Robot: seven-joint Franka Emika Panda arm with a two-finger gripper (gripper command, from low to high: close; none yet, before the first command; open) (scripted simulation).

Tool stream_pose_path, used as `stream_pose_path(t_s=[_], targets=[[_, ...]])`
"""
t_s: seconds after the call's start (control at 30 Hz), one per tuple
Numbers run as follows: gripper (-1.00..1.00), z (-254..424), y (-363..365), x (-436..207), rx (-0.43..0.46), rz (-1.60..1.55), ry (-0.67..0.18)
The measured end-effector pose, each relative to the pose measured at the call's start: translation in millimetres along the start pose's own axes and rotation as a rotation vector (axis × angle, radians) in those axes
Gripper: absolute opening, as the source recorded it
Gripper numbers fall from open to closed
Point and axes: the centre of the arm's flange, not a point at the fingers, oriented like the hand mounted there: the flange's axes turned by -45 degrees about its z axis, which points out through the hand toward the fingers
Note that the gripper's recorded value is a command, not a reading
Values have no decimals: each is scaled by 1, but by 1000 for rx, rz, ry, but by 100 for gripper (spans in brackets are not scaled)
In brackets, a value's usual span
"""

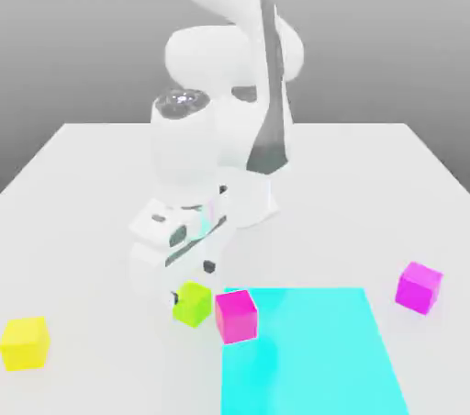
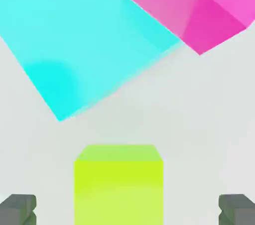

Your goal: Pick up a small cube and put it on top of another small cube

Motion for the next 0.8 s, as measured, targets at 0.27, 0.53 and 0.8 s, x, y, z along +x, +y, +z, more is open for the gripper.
stream_pose_path(t_s=[0.27,0.53,0.8], targets=[[-100,28,-4,-3,6,-2,0],[-100,6,-1,-1,2,0,0],[-100,-35,-2,-4,8,25,2]])
